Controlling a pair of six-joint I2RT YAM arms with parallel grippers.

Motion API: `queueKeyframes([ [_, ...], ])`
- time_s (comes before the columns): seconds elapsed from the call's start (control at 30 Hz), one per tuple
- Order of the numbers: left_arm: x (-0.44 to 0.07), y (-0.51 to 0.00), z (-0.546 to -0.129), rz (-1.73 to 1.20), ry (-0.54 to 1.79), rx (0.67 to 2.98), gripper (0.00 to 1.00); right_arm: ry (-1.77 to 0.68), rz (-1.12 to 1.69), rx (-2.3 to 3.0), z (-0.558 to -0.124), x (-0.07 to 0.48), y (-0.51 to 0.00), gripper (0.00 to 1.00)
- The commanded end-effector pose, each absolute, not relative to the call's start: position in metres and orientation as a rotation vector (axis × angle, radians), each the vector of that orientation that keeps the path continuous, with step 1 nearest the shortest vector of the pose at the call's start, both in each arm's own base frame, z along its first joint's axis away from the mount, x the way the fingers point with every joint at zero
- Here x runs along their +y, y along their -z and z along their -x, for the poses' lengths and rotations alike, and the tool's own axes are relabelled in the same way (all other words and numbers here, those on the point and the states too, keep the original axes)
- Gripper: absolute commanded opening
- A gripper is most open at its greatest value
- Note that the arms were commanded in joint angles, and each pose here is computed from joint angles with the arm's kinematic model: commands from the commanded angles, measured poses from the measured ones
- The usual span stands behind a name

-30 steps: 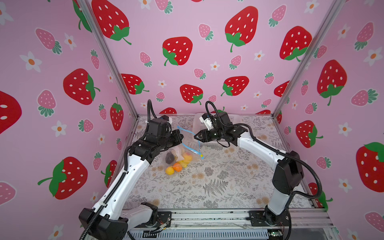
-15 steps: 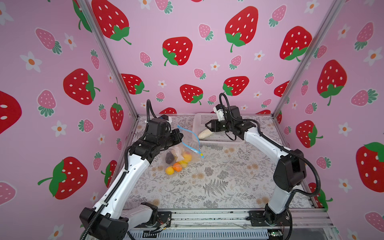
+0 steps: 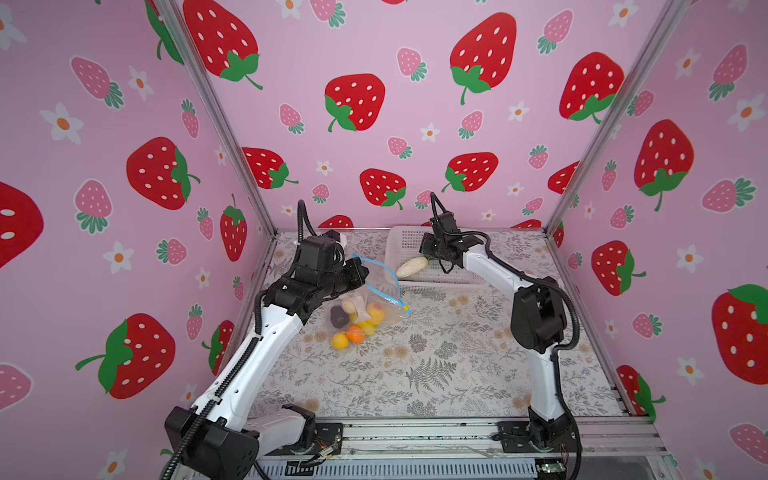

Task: Place the food in the zip-top bag and seal the zipper
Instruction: 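Lower the right gripper onto the pale radish in the basket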

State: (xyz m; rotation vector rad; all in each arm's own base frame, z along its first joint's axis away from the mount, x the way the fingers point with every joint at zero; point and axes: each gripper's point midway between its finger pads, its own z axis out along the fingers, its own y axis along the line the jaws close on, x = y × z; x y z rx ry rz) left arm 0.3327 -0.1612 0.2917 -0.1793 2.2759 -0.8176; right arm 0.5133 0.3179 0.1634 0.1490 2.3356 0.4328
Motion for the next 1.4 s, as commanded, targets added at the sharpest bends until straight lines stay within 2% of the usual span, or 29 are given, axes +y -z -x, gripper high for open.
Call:
queueKeyframes([
  [0.0, -0.160, -0.291, -0.336, 0.181, 0.824, 2.267, 0.00, -0.330, -0.333, 2.390, -0.518, 0.302, -0.148, 0.66],
  [0.2, -0.161, -0.288, -0.338, 0.185, 0.837, 2.271, 0.00, -0.415, -0.373, 2.441, -0.521, 0.320, -0.129, 0.70],
  [0.6, -0.162, -0.287, -0.340, 0.188, 0.847, 2.274, 0.00, -0.516, -0.396, 2.523, -0.520, 0.340, -0.098, 0.69],
  [0.83, -0.161, -0.287, -0.339, 0.192, 0.848, 2.273, 0.00, -0.485, -0.416, 2.542, -0.521, 0.338, -0.085, 0.74],
  [1.37, -0.161, -0.280, -0.339, 0.200, 0.853, 2.287, 0.00, -0.422, -0.416, 2.593, -0.522, 0.337, -0.046, 0.74],
])
